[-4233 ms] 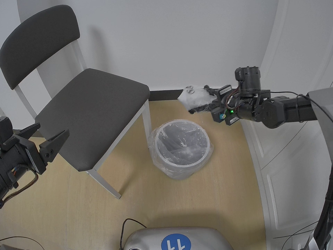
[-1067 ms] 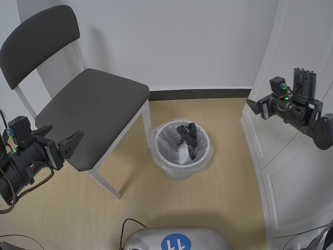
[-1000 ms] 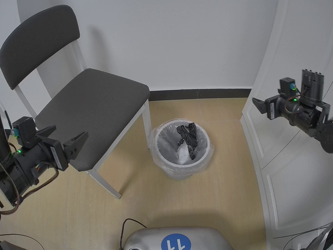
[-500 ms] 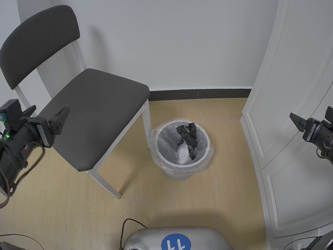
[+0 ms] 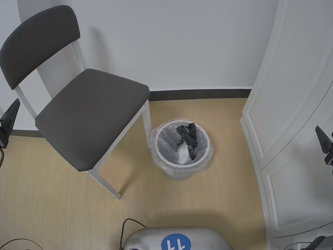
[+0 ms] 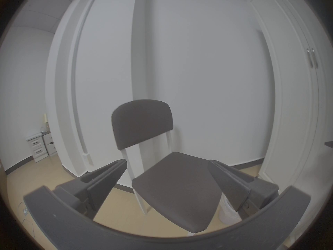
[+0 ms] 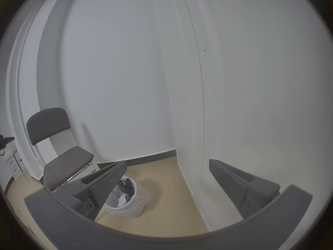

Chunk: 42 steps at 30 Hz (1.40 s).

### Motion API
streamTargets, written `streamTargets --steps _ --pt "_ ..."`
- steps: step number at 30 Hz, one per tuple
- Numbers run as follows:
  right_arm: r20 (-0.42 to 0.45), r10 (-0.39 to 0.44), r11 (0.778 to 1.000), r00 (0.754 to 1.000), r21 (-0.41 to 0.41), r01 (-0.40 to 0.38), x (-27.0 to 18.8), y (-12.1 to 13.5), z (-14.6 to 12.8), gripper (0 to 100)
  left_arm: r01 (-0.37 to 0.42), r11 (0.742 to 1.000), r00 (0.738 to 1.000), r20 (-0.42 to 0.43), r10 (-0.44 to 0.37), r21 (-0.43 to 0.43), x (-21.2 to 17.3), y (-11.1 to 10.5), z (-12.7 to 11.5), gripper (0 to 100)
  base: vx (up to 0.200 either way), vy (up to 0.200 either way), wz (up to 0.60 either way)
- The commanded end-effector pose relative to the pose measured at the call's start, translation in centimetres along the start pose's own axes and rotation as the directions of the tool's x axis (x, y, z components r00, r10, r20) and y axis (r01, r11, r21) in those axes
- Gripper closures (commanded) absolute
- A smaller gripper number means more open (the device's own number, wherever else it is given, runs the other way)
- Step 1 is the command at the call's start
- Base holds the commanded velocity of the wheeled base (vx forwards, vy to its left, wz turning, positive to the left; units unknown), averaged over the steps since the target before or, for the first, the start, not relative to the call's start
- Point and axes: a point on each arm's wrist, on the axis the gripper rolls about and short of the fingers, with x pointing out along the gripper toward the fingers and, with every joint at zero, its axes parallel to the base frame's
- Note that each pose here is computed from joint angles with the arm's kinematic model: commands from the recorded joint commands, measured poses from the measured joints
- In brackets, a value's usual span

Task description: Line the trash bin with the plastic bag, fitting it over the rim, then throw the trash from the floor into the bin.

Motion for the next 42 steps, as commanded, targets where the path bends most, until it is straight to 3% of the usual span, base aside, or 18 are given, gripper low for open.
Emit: streamTargets --steps 1,7,11,15,16,19,27,34,42 --pt "0.169 0.019 0.999 0.985 -0.044 -0.012 -5.4 -1.4 0.1 0 -0.081 0.996 0.992 0.098 0.084 -0.034 -3.9 2.3 0.2 0 0.000 0.000 0.00" --pt "0.252 0.028 0.996 0.967 -0.095 -0.005 -9.5 -2.7 -2.1 0 -0.161 0.986 0.979 0.117 0.164 -0.039 -7.1 3.7 -0.6 0 0.000 0.000 0.00" --pt "0.250 0.021 0.996 0.968 -0.088 0.001 -11.4 -3.4 -3.8 0 -0.189 0.981 0.972 0.136 0.193 -0.041 -8.5 4.0 -1.0 0 0.000 0.000 0.00" --pt "0.211 -0.013 0.998 0.977 -0.060 0.026 -12.7 -3.9 -5.5 0 -0.191 0.980 0.968 0.157 0.196 -0.048 -9.3 4.2 -1.4 0 0.000 0.000 0.00" --pt "0.199 -0.059 0.997 0.978 -0.030 0.067 -13.0 -3.9 -6.0 0 -0.190 0.981 0.968 0.157 0.195 -0.048 -9.5 4.3 -1.7 0 0.000 0.000 0.00" --pt "0.213 -0.035 0.999 0.977 0.014 0.033 -13.6 -3.9 -6.5 0 -0.178 0.983 0.969 0.166 0.184 -0.047 -10.0 4.3 -2.3 0 0.000 0.000 0.00" --pt "0.214 -0.024 1.000 0.976 0.012 0.022 -13.6 -3.9 -6.5 0 -0.148 0.988 0.964 0.217 0.156 -0.053 -11.8 4.6 -3.4 0 0.000 0.000 0.00" --pt "0.218 -0.019 1.000 0.976 -0.011 0.022 -13.6 -3.8 -6.5 0 -0.175 0.983 0.941 0.283 0.186 -0.063 -13.9 4.8 -5.5 0 0.000 0.000 0.00" --pt "0.331 -0.055 0.998 0.942 0.017 0.052 -13.9 -3.8 -5.3 0 -0.172 0.980 0.895 0.401 0.196 -0.097 -15.8 4.9 -7.0 0 0.000 0.000 0.00"
